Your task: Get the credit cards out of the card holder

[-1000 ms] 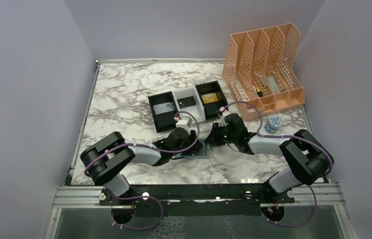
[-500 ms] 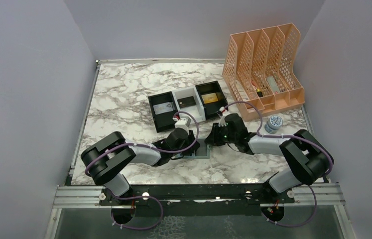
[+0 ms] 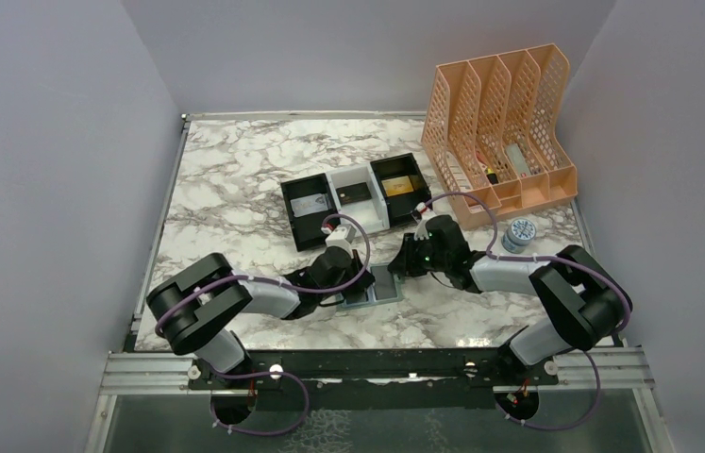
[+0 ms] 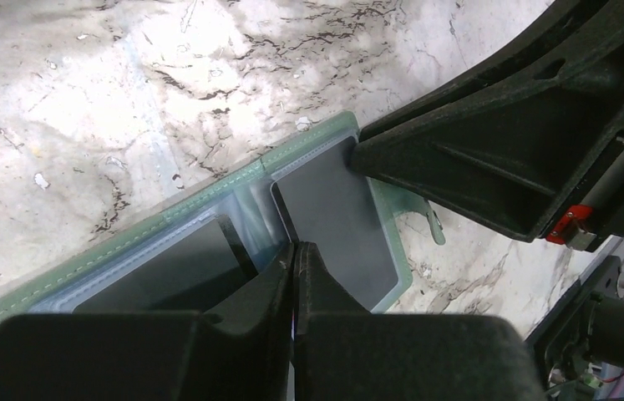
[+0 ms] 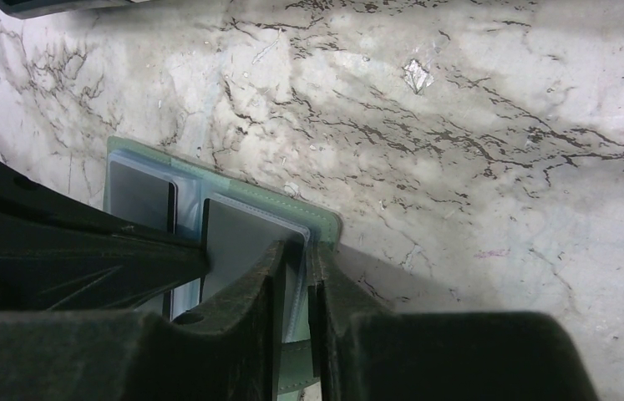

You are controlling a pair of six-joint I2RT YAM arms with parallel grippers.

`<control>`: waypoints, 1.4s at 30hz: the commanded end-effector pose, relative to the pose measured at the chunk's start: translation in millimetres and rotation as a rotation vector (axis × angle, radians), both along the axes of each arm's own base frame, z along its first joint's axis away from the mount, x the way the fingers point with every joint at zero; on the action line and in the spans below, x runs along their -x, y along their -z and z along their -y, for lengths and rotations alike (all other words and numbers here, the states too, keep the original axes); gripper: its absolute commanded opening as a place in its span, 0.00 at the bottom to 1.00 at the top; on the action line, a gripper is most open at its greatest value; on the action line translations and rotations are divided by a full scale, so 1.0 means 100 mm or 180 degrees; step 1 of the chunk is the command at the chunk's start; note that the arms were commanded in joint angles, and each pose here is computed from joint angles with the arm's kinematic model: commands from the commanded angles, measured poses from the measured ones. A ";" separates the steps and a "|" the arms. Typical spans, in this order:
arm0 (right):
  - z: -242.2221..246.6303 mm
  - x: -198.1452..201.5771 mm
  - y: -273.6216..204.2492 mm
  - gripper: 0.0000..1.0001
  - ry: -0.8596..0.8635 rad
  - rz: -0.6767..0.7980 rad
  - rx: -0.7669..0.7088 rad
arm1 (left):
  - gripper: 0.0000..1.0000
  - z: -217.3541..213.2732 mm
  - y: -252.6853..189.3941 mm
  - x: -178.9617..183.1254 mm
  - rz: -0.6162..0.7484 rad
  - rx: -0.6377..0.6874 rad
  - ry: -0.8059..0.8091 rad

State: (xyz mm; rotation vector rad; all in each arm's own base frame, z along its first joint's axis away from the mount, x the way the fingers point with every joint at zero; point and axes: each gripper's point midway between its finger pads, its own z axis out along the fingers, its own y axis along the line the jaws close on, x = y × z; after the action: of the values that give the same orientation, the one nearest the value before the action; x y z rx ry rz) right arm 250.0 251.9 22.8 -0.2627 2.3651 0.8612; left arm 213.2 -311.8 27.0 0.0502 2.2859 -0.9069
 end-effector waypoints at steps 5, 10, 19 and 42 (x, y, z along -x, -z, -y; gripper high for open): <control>0.12 0.27 0.19 0.16 -0.0047 -0.0320 0.0163 | 0.00 0.05 -0.21 0.04 0.0090 0.0247 0.0034; 0.17 0.26 0.07 0.16 -0.0029 -0.0233 0.0202 | 0.00 0.02 -0.22 0.04 0.0117 0.0244 0.0012; 0.14 0.28 -0.30 0.26 -0.0175 0.0010 0.0064 | 0.15 0.01 -0.21 0.06 0.0139 0.0216 0.0062; 0.27 0.50 0.35 0.16 -0.0061 -0.0603 0.0337 | 0.36 -0.13 0.07 0.26 -0.0057 0.0049 0.0184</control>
State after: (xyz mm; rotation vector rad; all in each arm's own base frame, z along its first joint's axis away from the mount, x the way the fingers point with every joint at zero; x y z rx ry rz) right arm 210.3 250.0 20.5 -0.3351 2.4896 0.9639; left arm 195.0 -309.3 31.1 0.1037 2.2868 -0.9881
